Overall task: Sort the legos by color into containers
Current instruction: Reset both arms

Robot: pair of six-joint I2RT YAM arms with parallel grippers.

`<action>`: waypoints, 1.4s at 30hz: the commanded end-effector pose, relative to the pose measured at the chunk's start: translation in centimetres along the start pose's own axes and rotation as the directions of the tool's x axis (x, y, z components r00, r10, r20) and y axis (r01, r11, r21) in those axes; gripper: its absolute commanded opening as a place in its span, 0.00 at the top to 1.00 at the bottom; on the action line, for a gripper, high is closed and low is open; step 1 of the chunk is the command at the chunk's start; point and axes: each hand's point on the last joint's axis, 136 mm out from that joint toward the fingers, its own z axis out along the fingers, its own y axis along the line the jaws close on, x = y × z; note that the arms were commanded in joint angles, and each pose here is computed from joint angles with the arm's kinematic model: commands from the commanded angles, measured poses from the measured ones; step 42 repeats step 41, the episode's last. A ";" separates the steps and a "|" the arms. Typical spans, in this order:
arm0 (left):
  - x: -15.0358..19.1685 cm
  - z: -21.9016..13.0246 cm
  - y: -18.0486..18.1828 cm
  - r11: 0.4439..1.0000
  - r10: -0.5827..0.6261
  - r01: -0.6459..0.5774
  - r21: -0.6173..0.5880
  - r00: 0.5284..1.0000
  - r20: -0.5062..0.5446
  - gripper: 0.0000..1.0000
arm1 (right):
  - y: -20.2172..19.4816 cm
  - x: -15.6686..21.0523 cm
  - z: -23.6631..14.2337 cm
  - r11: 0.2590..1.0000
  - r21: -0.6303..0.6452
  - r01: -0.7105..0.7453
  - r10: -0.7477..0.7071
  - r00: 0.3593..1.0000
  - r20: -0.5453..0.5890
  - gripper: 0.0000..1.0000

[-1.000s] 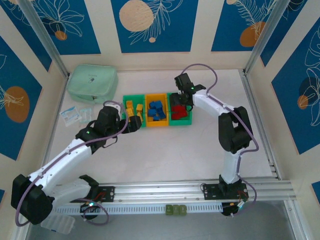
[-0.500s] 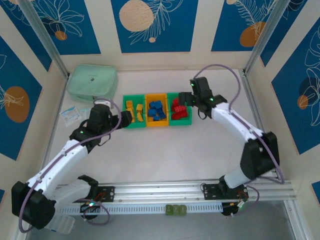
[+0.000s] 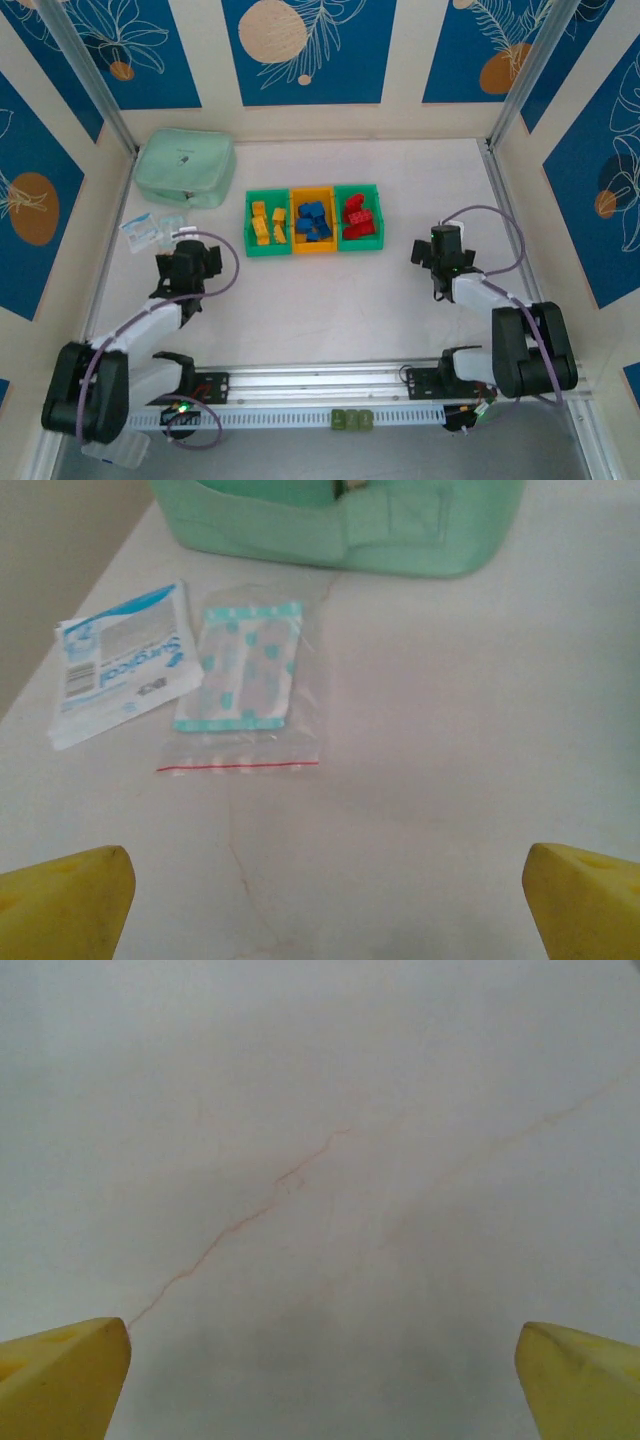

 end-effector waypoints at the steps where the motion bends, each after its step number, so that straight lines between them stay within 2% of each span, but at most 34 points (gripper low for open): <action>1: -5.7 0.5 -1.6 0.997 0.006 -0.027 0.074 0.962 0.272 0.01 | 3.8 -6.7 -0.4 0.981 -0.194 0.023 0.025 0.970 0.240 0.01; 3: -6.1 1.2 -2.1 0.995 -0.004 -0.026 0.093 0.950 0.311 0.01 | 4.6 -7.5 -0.2 0.972 -0.226 0.063 0.004 0.958 0.287 0.01; 5: -6.1 2.0 -3.1 0.989 0.011 -0.061 0.134 0.939 0.345 0.01 | 5.2 -8.3 -0.6 0.958 -0.267 0.107 0.003 0.924 0.381 0.01; 7: -5.0 3.2 -3.8 0.979 0.001 -0.065 0.192 0.949 0.314 0.01 | 5.1 -7.5 0.3 0.944 -0.318 0.090 0.027 0.938 0.345 0.01; 9: -4.7 3.8 -3.8 0.972 -0.027 -0.055 0.228 0.938 0.345 0.01 | 5.2 -6.6 0.9 0.935 -0.343 0.096 0.037 0.931 0.364 0.01; 10: -4.4 3.7 -3.7 0.967 -0.045 -0.040 0.251 0.945 0.324 0.01 | 5.4 -6.7 0.8 0.933 -0.344 0.105 0.044 0.916 0.399 0.01; 12: -4.2 4.1 -3.4 0.963 -0.064 -0.016 0.269 0.956 0.288 0.01 | 5.2 -6.5 1.5 0.939 -0.333 0.086 0.031 0.944 0.329 0.01; 15: -4.3 5.5 -3.8 0.965 -0.034 -0.023 0.261 0.976 0.214 0.01 | 5.2 -6.8 1.7 0.938 -0.338 0.081 0.037 0.944 0.328 0.01; 19: -4.6 5.2 -3.8 0.967 -0.036 -0.029 0.255 0.969 0.246 0.01 | 5.4 -6.8 1.5 0.939 -0.329 0.095 0.026 0.939 0.343 0.01; 28: -4.5 5.2 -3.9 0.965 -0.033 -0.032 0.262 0.970 0.242 0.01 | 5.4 -6.8 1.6 0.936 -0.340 0.092 0.029 0.942 0.335 0.01; 42: -4.5 5.1 -5.5 0.938 0.004 -0.085 0.335 0.972 0.235 0.01 | 5.6 -6.7 1.5 0.929 -0.356 0.100 0.026 0.943 0.332 0.01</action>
